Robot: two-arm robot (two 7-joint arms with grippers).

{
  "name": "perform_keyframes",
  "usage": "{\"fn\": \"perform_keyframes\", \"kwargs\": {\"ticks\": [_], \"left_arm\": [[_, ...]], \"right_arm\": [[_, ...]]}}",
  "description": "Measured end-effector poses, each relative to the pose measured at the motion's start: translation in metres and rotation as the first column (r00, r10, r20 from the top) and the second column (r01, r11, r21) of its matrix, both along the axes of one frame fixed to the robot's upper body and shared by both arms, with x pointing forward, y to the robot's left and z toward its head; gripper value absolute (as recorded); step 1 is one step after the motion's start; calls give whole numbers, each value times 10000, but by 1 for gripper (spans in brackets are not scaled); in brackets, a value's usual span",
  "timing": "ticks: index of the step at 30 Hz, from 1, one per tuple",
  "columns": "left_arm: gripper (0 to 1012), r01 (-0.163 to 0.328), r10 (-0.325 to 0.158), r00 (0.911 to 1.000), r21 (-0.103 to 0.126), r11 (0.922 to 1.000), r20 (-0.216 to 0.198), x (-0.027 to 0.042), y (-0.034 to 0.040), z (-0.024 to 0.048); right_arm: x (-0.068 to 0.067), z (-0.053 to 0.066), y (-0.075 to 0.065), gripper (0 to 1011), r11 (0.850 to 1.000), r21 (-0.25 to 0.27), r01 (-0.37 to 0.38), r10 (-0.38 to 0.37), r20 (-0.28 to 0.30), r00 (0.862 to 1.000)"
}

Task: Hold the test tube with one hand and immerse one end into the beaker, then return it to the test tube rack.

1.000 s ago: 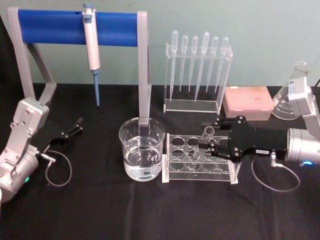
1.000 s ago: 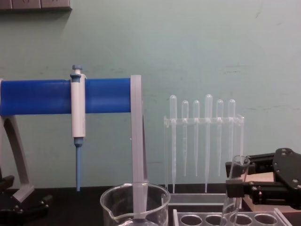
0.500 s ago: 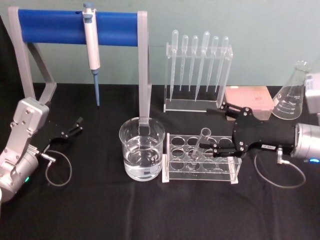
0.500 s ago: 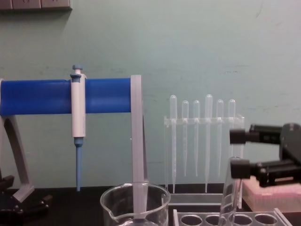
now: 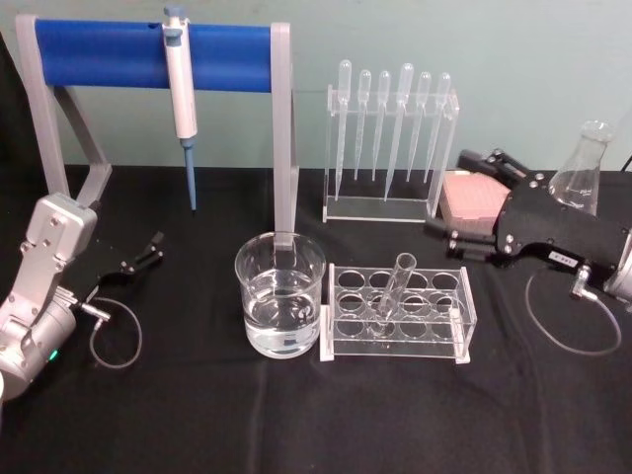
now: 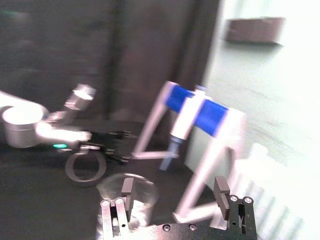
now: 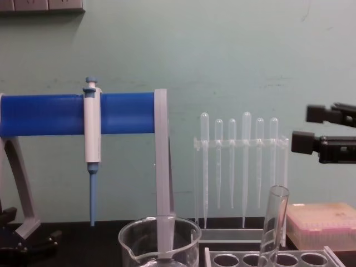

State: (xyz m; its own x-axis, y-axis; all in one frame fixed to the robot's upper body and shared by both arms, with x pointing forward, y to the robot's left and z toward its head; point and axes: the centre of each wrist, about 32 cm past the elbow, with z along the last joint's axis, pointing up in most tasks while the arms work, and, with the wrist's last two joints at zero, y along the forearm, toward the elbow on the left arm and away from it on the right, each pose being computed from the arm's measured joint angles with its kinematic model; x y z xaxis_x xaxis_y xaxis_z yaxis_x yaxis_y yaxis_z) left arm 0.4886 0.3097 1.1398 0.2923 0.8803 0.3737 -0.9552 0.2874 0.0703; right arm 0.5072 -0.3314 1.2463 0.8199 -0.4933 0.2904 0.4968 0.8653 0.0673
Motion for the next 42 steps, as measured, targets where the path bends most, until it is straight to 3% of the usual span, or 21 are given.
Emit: {"fn": "perform_keyframes", "kwargs": {"ticks": [1,3,5,7,8,9,10,12,13,14,17,20,26,42], "left_arm": [[1000,0,0,10000,0,10000,0,0,0,0],[1000,0,0,10000,1,10000,-1,0,0,0],[1000,0,0,10000,0,10000,0,0,0,0],[1000,0,0,10000,1,10000,0,0,0,0],[1000,0,0,10000,0,10000,0,0,0,0],[1000,-1,1,10000,0,10000,0,0,0,0],[1000,0,0,10000,0,10000,-1,0,0,0],[1000,0,0,10000,0,10000,0,0,0,0],[1000,0,0,10000,1,10000,0,0,0,0],[1000,-1,1,10000,0,10000,0,0,0,0],[1000,-1,1,10000,0,10000,0,0,0,0],[1000,0,0,10000,0,10000,0,0,0,0],[1000,-1,1,10000,0,10000,0,0,0,0],[1000,-1,1,10000,0,10000,0,0,0,0]], "right_arm": [[0,0,0,1002,10000,0,0,0,0,10000],[-58,-81,15,1002,9929,118,1187,-1183,-298,9925],[-71,-109,23,1002,9878,147,1547,-1540,-406,9872],[-112,-207,57,1002,9678,240,2506,-2481,-762,9657],[-132,-271,80,1002,9483,242,3163,-3127,-979,9448],[-143,-303,92,1002,9377,235,3465,-3423,-1068,9335],[-158,-365,124,1002,9162,198,4003,-3952,-1212,9106],[-165,-416,151,1002,8959,166,4439,-4384,-1288,8895],[-165,-473,175,1002,8775,135,4795,-4734,-1359,8703],[-165,-473,175,1002,8775,135,4795,-4734,-1359,8703],[-148,-594,220,1002,8464,49,5325,-5265,-1425,8381],[-132,-680,252,1002,8306,15,5569,-5514,-1384,8227],[-123,-785,292,1002,8154,-42,5788,-5754,-1146,8098],[-108,-804,294,1002,8175,-35,5760,-5727,-1120,8121]]}}
